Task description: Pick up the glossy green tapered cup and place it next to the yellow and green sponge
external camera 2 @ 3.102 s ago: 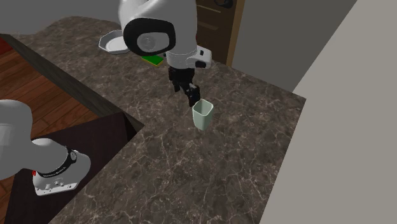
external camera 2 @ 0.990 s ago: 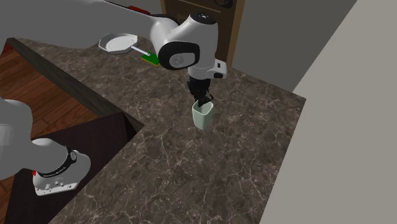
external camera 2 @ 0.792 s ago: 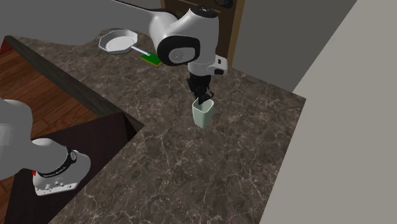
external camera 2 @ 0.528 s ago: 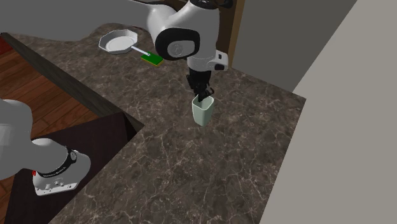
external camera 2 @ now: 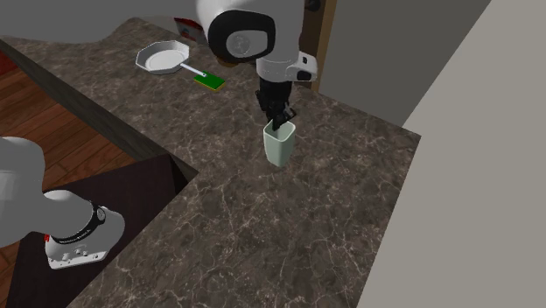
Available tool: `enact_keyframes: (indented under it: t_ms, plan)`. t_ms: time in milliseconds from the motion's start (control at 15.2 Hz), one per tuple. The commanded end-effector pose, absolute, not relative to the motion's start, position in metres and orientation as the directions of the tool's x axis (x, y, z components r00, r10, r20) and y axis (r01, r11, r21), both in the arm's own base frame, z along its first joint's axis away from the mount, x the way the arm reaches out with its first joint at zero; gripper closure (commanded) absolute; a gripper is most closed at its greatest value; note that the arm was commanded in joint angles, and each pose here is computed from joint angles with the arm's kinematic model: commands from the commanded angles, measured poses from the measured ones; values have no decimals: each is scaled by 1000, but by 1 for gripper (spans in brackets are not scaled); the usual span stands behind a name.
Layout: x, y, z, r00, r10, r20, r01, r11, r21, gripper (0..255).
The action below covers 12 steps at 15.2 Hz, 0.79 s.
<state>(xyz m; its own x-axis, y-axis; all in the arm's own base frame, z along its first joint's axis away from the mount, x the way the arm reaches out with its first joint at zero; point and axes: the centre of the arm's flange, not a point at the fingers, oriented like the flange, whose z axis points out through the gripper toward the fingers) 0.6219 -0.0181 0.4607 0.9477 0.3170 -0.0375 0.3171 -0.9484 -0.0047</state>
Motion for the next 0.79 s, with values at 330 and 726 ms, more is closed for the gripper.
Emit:
enact_keyframes:
  t_ms: [330,726]
  plan:
    - [622,-18,499,948,317,-38,317,-948,-5,255]
    - [622,-18,531,948,317,-38,317,-948,-5,255]
